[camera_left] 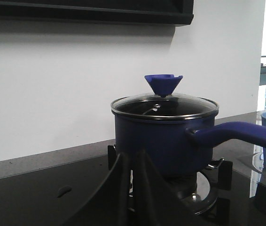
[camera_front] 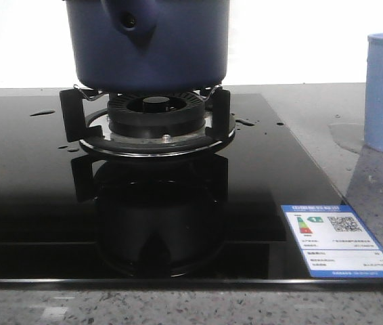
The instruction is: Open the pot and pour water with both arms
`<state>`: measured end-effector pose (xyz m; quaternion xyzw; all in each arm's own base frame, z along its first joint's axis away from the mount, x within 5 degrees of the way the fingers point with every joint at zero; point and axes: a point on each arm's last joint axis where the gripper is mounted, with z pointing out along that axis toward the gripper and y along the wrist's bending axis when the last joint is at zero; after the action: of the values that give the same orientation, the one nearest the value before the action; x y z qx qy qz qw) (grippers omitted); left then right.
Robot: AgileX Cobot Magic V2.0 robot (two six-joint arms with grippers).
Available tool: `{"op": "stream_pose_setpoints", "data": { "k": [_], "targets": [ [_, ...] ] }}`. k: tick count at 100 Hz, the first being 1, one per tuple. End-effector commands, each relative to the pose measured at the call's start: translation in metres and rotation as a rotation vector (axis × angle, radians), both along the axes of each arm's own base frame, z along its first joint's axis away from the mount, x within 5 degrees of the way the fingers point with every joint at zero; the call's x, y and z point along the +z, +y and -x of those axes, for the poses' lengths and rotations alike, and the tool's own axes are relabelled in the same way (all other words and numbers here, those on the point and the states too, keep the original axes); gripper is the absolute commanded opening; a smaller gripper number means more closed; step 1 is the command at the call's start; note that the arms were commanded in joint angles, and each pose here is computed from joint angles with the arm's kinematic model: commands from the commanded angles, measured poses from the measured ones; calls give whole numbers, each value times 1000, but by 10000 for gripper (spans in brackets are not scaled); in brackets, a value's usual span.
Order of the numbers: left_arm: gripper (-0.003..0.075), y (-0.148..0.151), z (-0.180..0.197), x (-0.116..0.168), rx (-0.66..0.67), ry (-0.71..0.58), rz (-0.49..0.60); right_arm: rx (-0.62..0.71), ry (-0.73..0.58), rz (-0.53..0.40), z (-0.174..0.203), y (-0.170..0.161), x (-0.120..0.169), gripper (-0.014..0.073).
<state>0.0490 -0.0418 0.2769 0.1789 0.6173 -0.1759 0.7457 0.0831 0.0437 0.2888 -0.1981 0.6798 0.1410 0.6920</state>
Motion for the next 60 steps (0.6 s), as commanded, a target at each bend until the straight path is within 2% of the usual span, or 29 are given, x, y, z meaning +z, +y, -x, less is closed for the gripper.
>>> {"op": "stream_pose_setpoints", "data": {
  "k": [1,32,47,54,58,59,60],
  "targets": [
    [-19,0,1,10,-13,-9,50,34,-53,-25,2,3,12,-74],
    [-19,0,0,9,-4,-8,45,34,-53,-25,2,3,12,-74],
    [-19,4,-3,2,70,-4,-82,34,-53,-25,2,3,12,-74],
    [-19,9,-6,-4,122,55,-115,34,-53,-25,2,3,12,-74],
    [-19,12,-7,-7,155,107,-88,34,-53,-25,2,3,12,-74],
    [-19,13,-8,-8,169,110,-120,34,-53,-25,2,3,12,-74],
    [-19,14,-8,-9,175,130,-93,34,-53,-25,2,3,12,-74]
  ]
}}
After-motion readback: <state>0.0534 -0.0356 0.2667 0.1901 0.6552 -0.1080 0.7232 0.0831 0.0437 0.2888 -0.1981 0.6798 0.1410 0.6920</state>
